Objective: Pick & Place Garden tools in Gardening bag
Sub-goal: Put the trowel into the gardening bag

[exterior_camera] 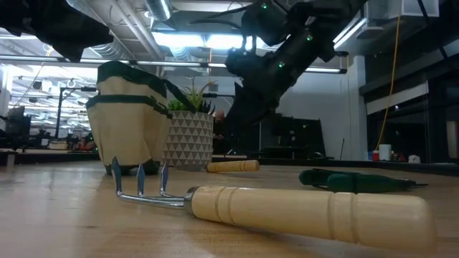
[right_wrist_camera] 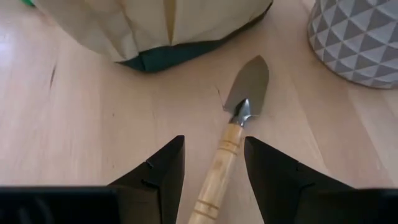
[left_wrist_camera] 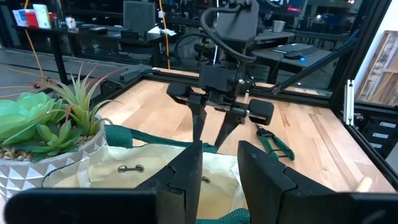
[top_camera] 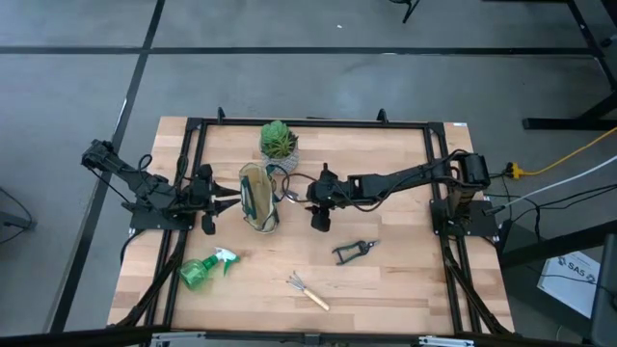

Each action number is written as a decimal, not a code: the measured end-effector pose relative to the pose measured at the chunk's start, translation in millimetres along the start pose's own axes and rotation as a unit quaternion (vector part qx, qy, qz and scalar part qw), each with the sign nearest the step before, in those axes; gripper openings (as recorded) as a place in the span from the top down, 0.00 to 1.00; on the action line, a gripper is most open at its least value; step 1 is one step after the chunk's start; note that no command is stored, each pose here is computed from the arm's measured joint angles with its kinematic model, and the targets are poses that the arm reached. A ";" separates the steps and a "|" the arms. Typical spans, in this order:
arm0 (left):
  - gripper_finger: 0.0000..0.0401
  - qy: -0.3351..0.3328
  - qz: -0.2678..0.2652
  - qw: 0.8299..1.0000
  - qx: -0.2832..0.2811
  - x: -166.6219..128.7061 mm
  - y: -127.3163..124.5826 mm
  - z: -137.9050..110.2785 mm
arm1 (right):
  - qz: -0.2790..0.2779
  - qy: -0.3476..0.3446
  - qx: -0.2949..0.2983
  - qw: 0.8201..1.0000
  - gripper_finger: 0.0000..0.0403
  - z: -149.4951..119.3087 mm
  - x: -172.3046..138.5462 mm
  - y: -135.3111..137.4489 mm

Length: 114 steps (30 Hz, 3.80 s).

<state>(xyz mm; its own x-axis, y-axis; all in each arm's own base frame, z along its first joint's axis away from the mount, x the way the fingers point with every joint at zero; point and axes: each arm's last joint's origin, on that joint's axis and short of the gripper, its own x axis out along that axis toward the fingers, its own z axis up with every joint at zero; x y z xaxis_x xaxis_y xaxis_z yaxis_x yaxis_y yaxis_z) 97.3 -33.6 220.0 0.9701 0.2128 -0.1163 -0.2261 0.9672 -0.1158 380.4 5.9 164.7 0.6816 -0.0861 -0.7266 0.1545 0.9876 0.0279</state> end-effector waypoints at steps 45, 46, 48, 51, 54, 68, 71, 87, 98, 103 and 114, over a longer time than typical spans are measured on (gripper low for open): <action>0.76 0.000 0.000 1.000 0.000 0.0 0.0 0.1 | -0.068 0.085 0.035 0.993 0.84 -27.0 23.7 -13.8; 0.76 0.000 0.000 1.000 0.000 0.0 0.0 0.1 | -0.070 0.088 0.036 0.993 0.84 -25.4 19.7 -15.8; 0.76 0.000 0.000 1.000 0.000 -0.1 0.0 0.2 | -0.076 0.102 0.037 0.991 0.84 -24.8 12.2 -19.3; 0.76 -0.001 0.000 1.000 -0.001 0.0 0.0 0.2 | -0.081 0.113 0.038 0.990 0.84 -21.9 -0.4 -23.5; 0.76 0.000 0.000 1.000 0.000 -0.1 0.0 0.2 | -0.087 0.116 0.036 0.989 0.84 -18.4 -11.7 -26.5; 0.76 0.000 0.000 1.000 0.000 0.0 0.0 0.1 | -0.106 0.092 0.016 0.990 0.84 -2.7 -57.5 -30.3; 0.76 0.000 0.000 1.000 0.000 0.0 0.0 0.2 | -0.125 0.079 0.013 0.989 0.84 1.2 -69.4 -31.6; 0.76 0.000 0.000 1.000 0.000 0.0 0.0 0.1 | -0.172 0.056 -0.003 0.984 0.84 7.1 -91.2 -35.3; 0.76 0.000 0.000 1.000 0.000 0.0 0.0 0.2 | -0.166 0.009 -0.020 0.986 0.84 17.1 -90.2 -34.1; 0.76 0.000 0.000 1.000 0.000 0.0 0.0 0.1 | -0.158 -0.033 -0.025 0.987 0.82 25.2 -90.4 -29.6; 0.76 0.000 0.000 1.000 0.000 0.0 0.0 0.2 | -0.071 -0.136 -0.076 0.985 0.81 43.2 -94.5 -1.5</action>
<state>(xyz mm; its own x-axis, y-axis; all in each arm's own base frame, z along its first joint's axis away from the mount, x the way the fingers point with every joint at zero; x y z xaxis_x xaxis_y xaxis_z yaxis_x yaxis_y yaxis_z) 97.3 -33.6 220.1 0.9702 0.2130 -0.1157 -0.2262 0.9671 -0.1163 346.7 6.9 263.0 0.8310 -0.2359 -0.5038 0.1670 0.9697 -0.1784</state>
